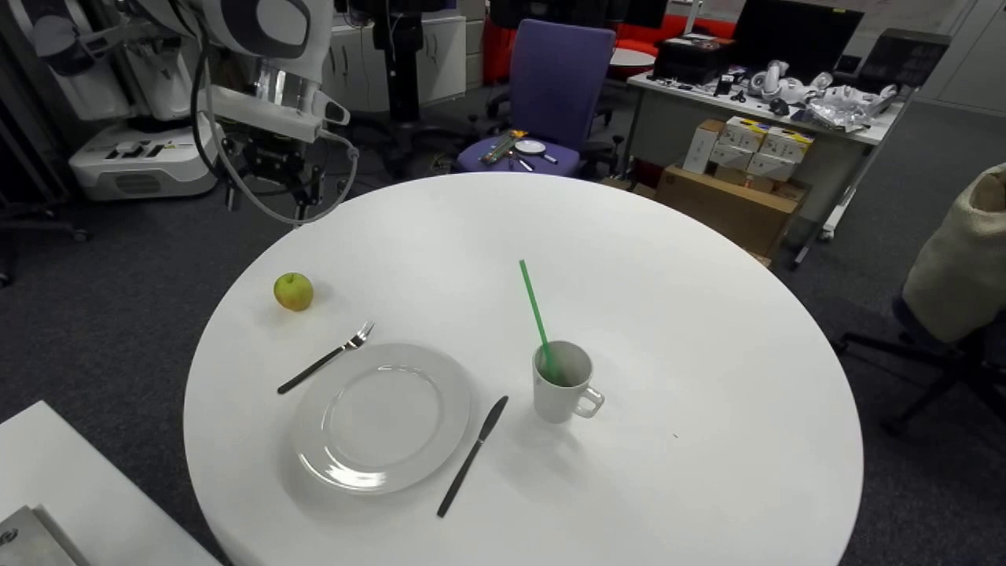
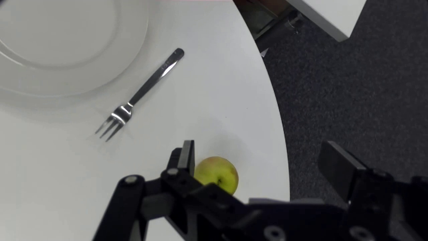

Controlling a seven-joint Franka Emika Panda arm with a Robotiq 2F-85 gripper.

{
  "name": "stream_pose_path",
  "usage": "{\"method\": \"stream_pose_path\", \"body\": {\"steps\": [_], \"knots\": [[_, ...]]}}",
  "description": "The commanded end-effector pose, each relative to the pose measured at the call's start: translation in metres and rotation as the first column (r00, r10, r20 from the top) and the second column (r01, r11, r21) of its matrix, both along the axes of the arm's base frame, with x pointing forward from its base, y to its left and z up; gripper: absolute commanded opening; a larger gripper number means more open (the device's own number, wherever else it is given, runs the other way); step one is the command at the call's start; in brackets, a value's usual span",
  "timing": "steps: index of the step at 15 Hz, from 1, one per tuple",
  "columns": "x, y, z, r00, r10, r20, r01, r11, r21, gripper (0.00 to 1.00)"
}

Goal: Put the apple on the table

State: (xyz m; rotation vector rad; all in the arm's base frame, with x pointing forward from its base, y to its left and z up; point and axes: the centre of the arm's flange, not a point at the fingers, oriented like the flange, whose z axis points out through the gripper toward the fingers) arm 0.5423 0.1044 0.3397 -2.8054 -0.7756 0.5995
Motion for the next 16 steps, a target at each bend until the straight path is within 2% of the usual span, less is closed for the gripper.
{"method": "stream_pose_path", "body": {"steps": [1, 4, 7, 8, 10, 16], "knots": [[-0.044, -0.080, 0.038, 0.981, -0.182, 0.072, 0.179, 0.983, 0.046, 1.00], [-0.069, -0.151, 0.054, 0.935, -0.334, 0.122, 0.328, 0.943, 0.064, 1.00], [-0.097, -0.212, 0.052, 0.861, -0.472, 0.190, 0.468, 0.881, 0.065, 1.00], [-0.065, -0.191, 0.049, 0.902, -0.410, 0.135, 0.407, 0.912, 0.048, 1.00], [-0.073, -0.206, 0.048, 0.892, -0.431, 0.137, 0.428, 0.902, 0.052, 1.00], [-0.067, -0.188, 0.042, 0.907, -0.401, 0.125, 0.399, 0.916, 0.045, 1.00]]}}
